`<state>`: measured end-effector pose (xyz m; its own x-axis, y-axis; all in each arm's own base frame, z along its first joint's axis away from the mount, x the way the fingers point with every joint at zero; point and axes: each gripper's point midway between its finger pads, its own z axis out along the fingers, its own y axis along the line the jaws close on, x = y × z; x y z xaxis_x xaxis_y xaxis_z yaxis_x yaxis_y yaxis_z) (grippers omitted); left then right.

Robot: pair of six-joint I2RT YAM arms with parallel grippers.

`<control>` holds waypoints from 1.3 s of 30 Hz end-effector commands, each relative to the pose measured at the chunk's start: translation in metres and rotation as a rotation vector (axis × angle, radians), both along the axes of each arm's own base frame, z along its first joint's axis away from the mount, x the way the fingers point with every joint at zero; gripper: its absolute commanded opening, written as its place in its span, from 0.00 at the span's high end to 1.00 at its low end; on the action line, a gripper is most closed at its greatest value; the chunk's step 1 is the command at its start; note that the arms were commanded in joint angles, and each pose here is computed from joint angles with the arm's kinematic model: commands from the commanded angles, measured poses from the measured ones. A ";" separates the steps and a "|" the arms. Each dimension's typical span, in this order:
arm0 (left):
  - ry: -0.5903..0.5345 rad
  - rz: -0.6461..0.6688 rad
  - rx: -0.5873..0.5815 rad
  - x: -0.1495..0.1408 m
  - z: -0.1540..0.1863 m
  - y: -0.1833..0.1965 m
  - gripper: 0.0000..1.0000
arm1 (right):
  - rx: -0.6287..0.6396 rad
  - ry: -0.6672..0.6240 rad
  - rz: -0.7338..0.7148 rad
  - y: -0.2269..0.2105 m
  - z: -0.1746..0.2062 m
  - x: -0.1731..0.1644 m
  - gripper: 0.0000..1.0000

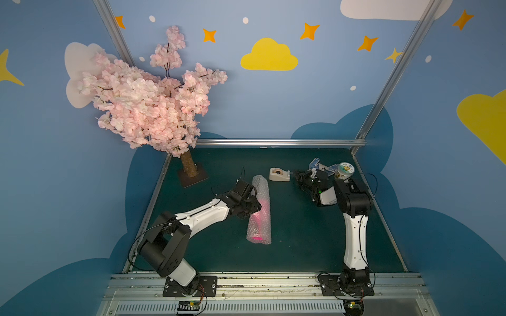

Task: Wrap wine glasses in bubble wrap
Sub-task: Tear off the tape using the Tape Cutter.

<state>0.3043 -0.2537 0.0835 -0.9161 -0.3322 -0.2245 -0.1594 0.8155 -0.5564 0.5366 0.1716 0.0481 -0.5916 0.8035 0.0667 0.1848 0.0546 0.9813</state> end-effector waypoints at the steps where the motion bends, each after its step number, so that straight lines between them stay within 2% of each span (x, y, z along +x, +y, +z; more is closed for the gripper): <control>1: 0.052 -0.019 0.039 -0.010 -0.014 0.003 0.49 | -0.013 0.071 -0.016 -0.006 -0.022 -0.007 0.87; 18: 0.047 -0.022 0.038 -0.010 -0.013 0.003 0.49 | -0.046 0.098 -0.013 -0.007 -0.029 -0.009 1.00; 31: 0.048 -0.022 0.037 -0.011 -0.013 0.003 0.49 | -0.202 0.143 0.036 -0.005 -0.034 -0.017 1.00; 39: 0.051 -0.022 0.038 -0.011 -0.014 0.003 0.49 | -0.242 0.145 0.044 -0.005 -0.035 -0.016 1.00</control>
<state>0.3041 -0.2540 0.0835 -0.9169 -0.3287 -0.2264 -0.1556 0.8168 -0.5556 0.5287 0.1721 0.0335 -0.6275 0.7779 -0.0341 0.2430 0.2372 0.9406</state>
